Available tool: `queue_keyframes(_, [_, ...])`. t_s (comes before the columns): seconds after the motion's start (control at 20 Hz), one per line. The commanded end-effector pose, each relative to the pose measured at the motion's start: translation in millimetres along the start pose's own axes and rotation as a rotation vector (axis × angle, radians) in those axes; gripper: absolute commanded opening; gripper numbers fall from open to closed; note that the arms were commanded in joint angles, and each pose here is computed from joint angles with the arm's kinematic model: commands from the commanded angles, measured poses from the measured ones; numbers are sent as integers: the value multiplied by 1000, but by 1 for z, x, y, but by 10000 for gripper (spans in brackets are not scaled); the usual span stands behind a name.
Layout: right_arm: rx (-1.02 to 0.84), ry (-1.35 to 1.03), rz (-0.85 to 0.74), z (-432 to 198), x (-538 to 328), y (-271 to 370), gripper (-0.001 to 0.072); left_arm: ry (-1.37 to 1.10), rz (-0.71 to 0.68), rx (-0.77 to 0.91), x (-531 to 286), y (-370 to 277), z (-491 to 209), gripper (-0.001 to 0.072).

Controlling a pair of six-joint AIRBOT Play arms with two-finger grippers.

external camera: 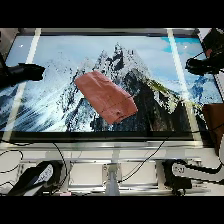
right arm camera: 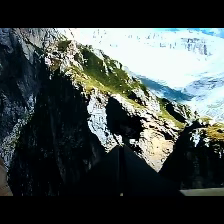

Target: Fold the clothes and pants, and hang the long-sleeved shirts on hangers.

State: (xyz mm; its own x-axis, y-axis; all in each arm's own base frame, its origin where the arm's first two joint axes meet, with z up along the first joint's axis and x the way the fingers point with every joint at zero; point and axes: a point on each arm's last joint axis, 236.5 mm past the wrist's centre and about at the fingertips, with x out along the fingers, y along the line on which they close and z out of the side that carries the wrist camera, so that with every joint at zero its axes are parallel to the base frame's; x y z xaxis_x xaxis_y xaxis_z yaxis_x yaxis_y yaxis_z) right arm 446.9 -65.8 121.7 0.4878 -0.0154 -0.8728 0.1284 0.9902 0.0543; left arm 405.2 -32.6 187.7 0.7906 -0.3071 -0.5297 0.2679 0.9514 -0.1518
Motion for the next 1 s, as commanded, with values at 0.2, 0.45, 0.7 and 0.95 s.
queue_keyframes(0.2, [0, -1, 1, 0, 0, 0, 21, 0, 1, -1, 0, 0, 0, 149])
queue_keyframes(0.45, [0, -1, 1, 0, 0, 0, 20, 0, 1, -1, 0, 1, 0, 149])
queue_keyframes(0.7, [0, -1, 1, 0, 0, 0, 20, 0, 1, -1, 0, 1, 0, 149])
queue_keyframes(0.95, [33, -41, 101, 10, -2, 24, 20, -17, -29, -26, 0, -7, 4, 149])
